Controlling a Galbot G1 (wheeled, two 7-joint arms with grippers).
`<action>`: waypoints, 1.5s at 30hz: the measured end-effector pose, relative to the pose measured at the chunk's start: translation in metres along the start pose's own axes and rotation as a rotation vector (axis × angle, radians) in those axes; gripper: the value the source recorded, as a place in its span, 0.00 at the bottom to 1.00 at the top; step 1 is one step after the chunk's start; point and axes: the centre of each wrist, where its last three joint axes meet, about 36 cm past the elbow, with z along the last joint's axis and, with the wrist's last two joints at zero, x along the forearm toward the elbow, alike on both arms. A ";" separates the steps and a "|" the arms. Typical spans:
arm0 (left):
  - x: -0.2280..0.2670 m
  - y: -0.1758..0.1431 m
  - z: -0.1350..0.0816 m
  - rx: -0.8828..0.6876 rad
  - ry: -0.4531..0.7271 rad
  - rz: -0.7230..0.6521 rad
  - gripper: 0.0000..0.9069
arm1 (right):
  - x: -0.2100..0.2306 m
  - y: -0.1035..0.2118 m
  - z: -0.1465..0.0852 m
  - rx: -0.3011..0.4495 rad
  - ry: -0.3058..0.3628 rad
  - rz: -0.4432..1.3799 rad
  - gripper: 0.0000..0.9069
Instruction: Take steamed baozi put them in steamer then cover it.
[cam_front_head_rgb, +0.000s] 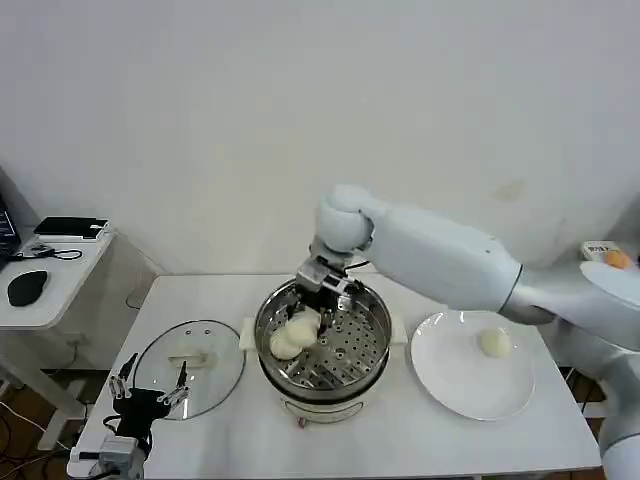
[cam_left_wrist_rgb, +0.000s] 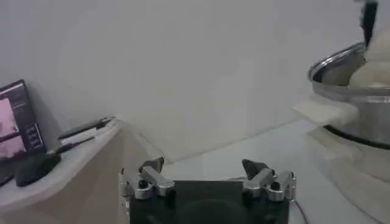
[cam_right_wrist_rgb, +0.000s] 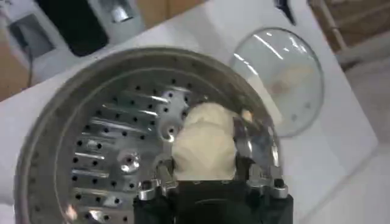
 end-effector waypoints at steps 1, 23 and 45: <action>0.000 0.000 0.000 0.000 0.000 0.000 1.00 | -0.001 0.002 -0.002 0.012 0.000 -0.009 0.76; 0.000 0.001 -0.001 0.003 -0.002 -0.006 1.00 | -0.018 0.029 -0.021 0.116 0.005 -0.084 0.76; -0.001 0.001 0.001 0.004 0.002 -0.005 1.00 | -0.026 0.034 -0.022 0.121 0.000 -0.072 1.00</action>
